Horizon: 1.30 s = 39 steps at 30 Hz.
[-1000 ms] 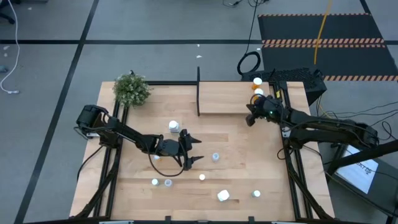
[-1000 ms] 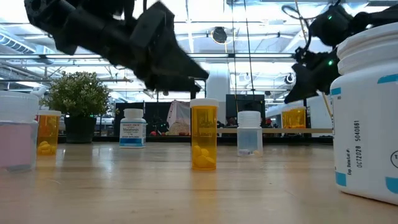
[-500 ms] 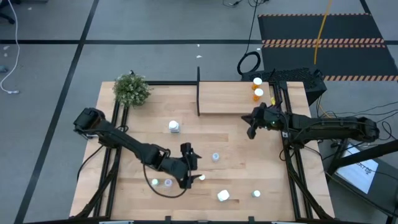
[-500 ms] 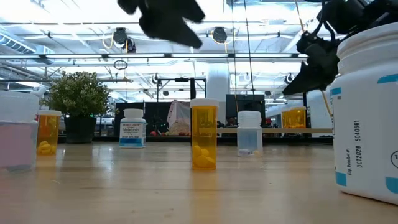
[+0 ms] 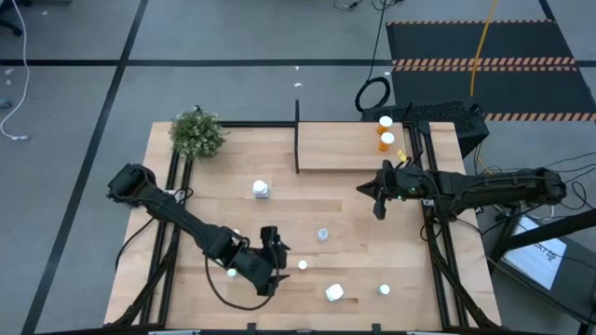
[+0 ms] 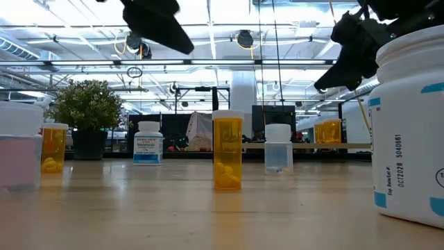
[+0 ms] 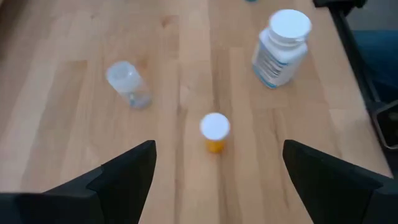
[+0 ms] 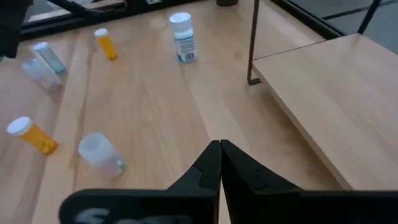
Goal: Pick and place medicine bottles onto shelf by color
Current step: Put the right transparent pill bottle on the shelf
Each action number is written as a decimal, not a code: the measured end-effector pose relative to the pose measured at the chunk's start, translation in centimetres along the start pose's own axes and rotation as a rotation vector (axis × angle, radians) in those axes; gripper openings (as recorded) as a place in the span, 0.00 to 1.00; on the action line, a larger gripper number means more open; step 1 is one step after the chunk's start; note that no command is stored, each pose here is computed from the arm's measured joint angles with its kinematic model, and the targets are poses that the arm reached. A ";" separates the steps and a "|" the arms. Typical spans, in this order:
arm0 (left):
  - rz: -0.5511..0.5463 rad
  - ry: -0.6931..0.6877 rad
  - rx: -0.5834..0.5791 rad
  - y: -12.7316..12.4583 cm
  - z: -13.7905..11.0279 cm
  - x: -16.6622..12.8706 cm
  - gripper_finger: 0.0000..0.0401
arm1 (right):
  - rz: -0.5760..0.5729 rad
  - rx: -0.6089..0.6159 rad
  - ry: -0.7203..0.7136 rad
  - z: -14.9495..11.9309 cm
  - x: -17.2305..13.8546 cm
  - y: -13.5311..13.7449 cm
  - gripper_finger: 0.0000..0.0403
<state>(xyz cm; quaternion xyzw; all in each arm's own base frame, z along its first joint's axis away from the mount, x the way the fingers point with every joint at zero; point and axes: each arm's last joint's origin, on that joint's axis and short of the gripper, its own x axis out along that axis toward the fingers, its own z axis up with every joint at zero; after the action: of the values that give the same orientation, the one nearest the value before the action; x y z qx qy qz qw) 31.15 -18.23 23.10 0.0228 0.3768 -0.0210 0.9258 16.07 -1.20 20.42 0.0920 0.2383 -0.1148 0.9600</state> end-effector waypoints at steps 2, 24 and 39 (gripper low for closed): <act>-0.012 -0.001 0.015 -0.5 -0.2 -0.2 0.88 | 0.004 -0.017 0.026 -0.1 -0.1 0.1 0.01; 0.069 -0.081 0.159 2.6 1.6 1.3 0.88 | 0.040 -0.211 0.016 0.4 -0.4 0.8 0.01; 0.152 -0.077 0.101 4.4 0.8 2.3 0.88 | 0.040 -0.214 0.002 0.5 -0.4 0.8 0.01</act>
<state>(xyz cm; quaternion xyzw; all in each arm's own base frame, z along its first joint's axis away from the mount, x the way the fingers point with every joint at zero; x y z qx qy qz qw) 33.64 -13.98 22.21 0.0971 0.3365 0.0294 0.9362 16.19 -0.46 21.17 -0.0060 0.2484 -0.0696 0.9661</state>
